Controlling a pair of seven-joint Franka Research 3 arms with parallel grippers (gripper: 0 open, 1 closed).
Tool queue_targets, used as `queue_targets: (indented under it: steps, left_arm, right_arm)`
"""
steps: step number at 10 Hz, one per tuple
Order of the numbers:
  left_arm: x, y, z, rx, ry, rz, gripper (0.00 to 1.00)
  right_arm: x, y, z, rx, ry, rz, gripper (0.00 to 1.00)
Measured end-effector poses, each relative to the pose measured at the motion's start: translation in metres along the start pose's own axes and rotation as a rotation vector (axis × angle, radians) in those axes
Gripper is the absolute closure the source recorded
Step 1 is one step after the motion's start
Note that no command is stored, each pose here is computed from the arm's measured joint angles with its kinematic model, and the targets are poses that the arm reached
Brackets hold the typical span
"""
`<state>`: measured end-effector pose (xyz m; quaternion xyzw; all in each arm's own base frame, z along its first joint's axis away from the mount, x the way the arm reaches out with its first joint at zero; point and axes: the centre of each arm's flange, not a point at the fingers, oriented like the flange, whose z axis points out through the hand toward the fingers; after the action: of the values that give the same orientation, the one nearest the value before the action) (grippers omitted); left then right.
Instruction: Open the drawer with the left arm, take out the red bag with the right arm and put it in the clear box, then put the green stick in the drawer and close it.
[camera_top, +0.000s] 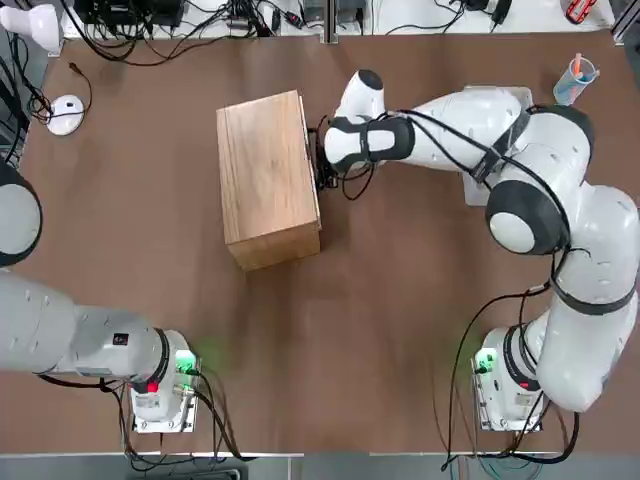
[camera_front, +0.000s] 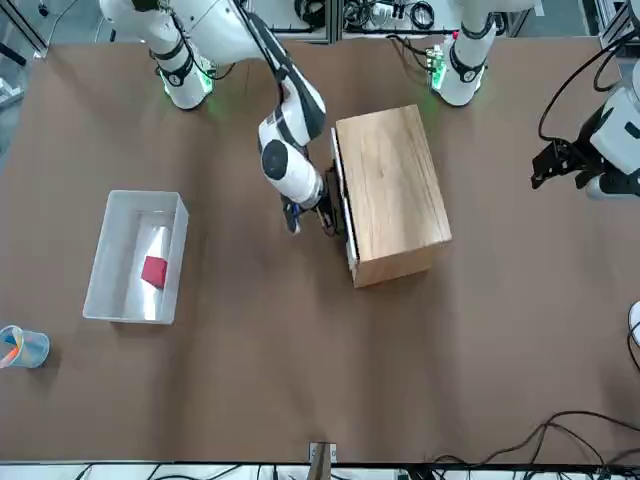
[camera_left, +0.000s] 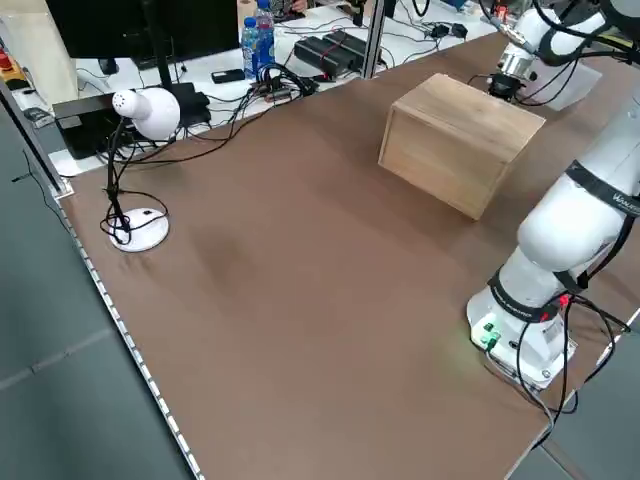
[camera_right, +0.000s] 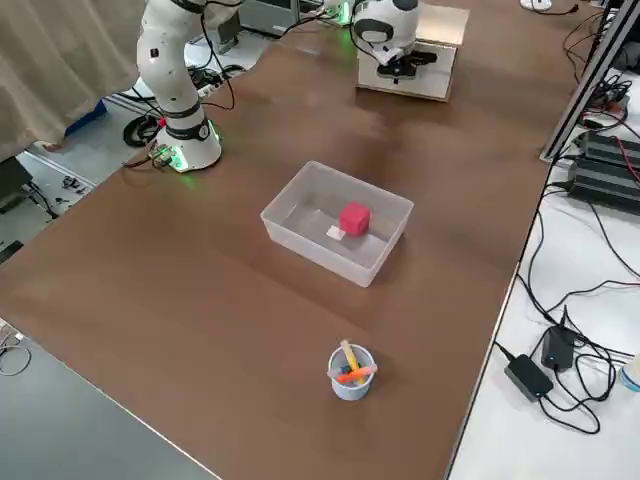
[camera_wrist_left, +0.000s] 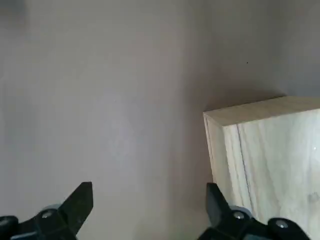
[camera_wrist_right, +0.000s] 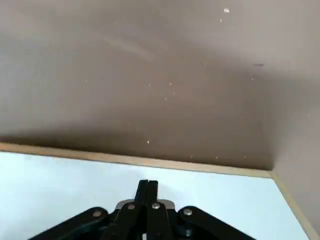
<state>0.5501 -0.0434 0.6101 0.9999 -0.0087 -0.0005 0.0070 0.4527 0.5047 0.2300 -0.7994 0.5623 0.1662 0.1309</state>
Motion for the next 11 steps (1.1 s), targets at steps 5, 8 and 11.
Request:
queue_targets:
  steps: [5,8,11]
  left_arm:
    - [0.0000,0.0001,0.0003,0.000,-0.001,0.000,0.00]
    - [0.0000,0.0001,0.0003,0.000,-0.001,0.000,0.00]
    - [0.0000,0.0000,0.0004,0.000,-0.001,0.000,0.00]
  right_arm:
    - [0.0006,-0.0007,-0.0005,0.000,0.002,-0.002,0.96]
    - [-0.0010,-0.0018,-0.0015,0.002,0.052,-0.074,0.96]
    - [-0.0056,0.0002,0.0018,0.001,0.091,-0.136,0.96]
